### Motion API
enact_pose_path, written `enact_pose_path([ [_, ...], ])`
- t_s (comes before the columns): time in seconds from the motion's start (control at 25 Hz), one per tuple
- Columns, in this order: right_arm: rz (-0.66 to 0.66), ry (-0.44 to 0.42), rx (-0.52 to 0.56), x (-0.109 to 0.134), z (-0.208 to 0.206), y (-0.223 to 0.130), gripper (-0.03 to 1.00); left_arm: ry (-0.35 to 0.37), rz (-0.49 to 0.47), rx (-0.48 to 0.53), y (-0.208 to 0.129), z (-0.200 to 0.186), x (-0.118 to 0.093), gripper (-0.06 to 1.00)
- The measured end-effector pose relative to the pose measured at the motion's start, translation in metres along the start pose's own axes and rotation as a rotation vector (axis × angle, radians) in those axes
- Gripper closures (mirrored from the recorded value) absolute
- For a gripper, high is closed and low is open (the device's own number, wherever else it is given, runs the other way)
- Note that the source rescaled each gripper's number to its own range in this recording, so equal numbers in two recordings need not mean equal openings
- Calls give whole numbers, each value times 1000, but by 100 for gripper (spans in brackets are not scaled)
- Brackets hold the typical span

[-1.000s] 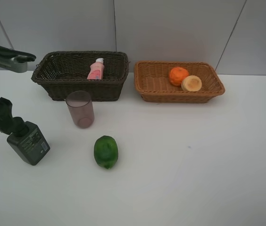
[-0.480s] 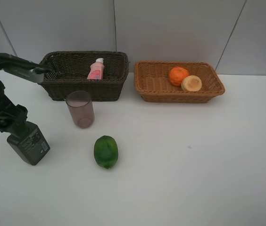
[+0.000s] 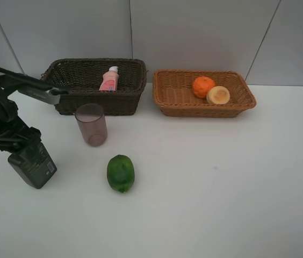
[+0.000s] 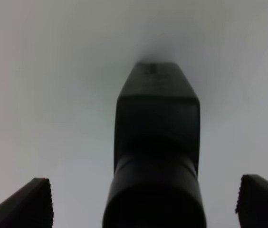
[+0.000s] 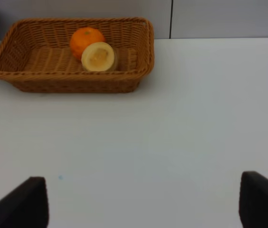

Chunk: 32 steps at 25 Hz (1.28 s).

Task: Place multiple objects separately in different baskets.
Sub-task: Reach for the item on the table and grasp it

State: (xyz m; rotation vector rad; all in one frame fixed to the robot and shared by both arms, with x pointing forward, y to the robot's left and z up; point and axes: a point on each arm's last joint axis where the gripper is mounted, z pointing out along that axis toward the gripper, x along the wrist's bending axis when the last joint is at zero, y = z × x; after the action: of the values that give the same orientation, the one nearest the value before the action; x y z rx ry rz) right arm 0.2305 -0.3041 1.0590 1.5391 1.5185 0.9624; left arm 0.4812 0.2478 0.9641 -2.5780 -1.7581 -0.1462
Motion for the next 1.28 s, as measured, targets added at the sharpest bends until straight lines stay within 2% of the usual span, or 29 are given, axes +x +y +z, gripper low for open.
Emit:
enact_pose_path([
  [0.64, 0, 0, 0, 0, 0, 0, 26, -12, 14, 66, 11, 33, -2, -6],
  [1.28, 0, 0, 0, 0, 0, 0, 26, -11, 16, 41, 13, 34, -2, -5],
])
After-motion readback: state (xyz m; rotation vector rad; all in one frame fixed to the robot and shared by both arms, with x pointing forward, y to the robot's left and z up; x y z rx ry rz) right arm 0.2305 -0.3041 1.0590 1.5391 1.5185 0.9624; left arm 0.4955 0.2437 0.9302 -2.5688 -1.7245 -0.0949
